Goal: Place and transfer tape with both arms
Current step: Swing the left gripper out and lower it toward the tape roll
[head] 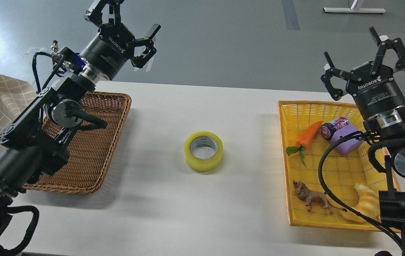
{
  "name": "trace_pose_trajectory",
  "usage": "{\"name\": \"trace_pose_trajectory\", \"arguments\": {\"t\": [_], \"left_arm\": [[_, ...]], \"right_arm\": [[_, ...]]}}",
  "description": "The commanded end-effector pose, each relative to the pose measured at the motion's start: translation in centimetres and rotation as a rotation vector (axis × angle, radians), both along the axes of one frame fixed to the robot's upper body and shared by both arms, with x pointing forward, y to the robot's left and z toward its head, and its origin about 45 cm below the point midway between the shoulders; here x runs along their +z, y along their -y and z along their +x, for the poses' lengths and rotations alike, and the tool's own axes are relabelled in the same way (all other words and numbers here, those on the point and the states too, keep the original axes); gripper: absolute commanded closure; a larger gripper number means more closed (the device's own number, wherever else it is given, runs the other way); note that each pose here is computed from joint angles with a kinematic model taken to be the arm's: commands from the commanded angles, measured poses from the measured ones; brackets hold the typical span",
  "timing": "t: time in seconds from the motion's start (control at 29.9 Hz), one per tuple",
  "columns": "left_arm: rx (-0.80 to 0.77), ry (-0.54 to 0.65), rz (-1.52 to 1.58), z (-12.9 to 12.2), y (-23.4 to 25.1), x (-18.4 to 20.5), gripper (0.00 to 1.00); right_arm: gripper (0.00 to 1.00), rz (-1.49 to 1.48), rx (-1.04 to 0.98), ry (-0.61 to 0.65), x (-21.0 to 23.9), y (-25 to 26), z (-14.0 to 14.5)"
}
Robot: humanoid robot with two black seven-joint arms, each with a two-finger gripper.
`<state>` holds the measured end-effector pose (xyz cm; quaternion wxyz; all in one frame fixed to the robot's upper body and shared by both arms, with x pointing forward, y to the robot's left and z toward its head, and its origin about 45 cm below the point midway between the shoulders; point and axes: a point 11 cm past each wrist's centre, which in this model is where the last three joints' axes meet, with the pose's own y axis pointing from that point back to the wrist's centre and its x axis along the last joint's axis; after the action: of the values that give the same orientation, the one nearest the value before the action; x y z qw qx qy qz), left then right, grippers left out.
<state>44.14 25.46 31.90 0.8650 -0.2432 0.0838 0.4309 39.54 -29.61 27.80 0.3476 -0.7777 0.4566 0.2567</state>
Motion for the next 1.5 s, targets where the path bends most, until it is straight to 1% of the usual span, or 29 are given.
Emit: {"name": "trace_pose_trajectory", "arguments": {"t": [0.0, 0.2, 0.43, 0.9, 1.2, 1.44, 1.47], "left_arm": [[-0.002, 0.007, 0.018, 0.0, 0.1, 0.1, 0.02], [-0.015, 0.044, 0.149, -0.1, 1.0, -0.3, 0.02], [-0.039, 0.093, 0.216, -0.5, 2.0, 0.6, 0.02], [-0.110, 0.305, 0.541, -2.6, 5.1, 2.6, 0.02], [-0.113, 0.393, 0.683, -3.1, 5.5, 3.7, 0.02], [-0.140, 0.479, 0.945, -3.1, 6.7, 2.7, 0.02], [-0.140, 0.479, 0.945, -3.1, 6.7, 2.7, 0.02]], "right_arm": [[0.05, -0.001, 0.000, 0.004, 0.1, 0.0, -0.1], [0.05, -0.001, 0.000, 0.002, 0.0, 0.0, -0.1], [0.05, -0.001, -0.001, 0.001, 0.0, 0.0, -0.1], [0.05, -0.001, -0.003, -0.007, -0.4, 0.1, -0.3], [0.05, -0.005, -0.004, -0.006, -0.4, 0.1, -0.6], [0.05, -0.005, -0.005, -0.006, -0.5, 0.2, -0.7], [0.05, -0.005, -0.005, -0.006, -0.5, 0.2, -0.7]]}}
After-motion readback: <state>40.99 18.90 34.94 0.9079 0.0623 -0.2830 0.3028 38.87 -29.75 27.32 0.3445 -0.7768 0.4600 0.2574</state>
